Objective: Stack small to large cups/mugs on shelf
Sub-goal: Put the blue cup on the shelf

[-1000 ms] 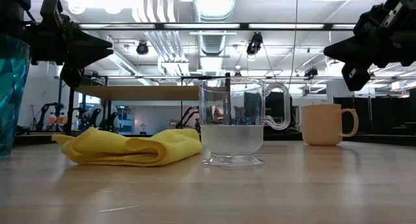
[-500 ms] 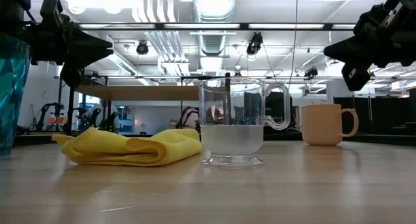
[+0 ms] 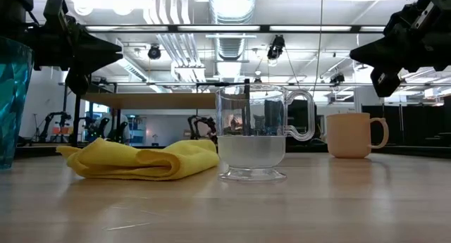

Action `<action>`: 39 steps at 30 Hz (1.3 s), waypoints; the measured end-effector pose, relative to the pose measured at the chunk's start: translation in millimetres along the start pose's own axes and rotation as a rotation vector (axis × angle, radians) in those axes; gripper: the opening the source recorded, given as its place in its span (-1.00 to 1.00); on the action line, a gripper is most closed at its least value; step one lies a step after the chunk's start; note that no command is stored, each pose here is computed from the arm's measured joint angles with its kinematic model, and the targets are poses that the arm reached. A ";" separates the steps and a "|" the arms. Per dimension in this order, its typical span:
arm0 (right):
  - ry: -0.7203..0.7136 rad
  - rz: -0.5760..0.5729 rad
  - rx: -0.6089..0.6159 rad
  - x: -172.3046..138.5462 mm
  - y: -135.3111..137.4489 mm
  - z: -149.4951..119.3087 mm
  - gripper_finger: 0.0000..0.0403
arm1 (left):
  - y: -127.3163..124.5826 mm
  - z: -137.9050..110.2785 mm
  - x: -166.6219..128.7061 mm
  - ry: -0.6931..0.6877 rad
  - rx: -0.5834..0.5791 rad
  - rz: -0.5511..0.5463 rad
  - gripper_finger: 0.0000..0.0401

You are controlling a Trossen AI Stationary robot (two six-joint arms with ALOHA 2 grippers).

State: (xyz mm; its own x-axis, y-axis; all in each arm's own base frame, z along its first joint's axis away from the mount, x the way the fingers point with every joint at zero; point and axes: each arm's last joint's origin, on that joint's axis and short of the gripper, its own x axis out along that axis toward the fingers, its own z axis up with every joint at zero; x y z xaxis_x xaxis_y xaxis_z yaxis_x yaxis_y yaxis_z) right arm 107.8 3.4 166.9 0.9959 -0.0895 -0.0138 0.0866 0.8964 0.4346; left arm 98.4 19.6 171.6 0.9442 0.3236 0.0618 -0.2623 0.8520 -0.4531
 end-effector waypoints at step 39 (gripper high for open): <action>-0.249 0.034 -0.020 5.4 57.2 120.0 -0.96 | -73.0 141.5 -20.1 0.456 0.121 -0.033 -0.65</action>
State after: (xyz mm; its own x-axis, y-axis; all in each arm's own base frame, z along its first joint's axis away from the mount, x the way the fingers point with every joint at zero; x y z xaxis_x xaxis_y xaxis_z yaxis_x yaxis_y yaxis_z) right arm 114.9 2.2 299.8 0.9612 -0.1612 0.2237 0.0562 0.9088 0.4135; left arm 70.5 9.2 329.3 0.9366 0.1044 -0.3345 -0.2261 0.9094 -0.3491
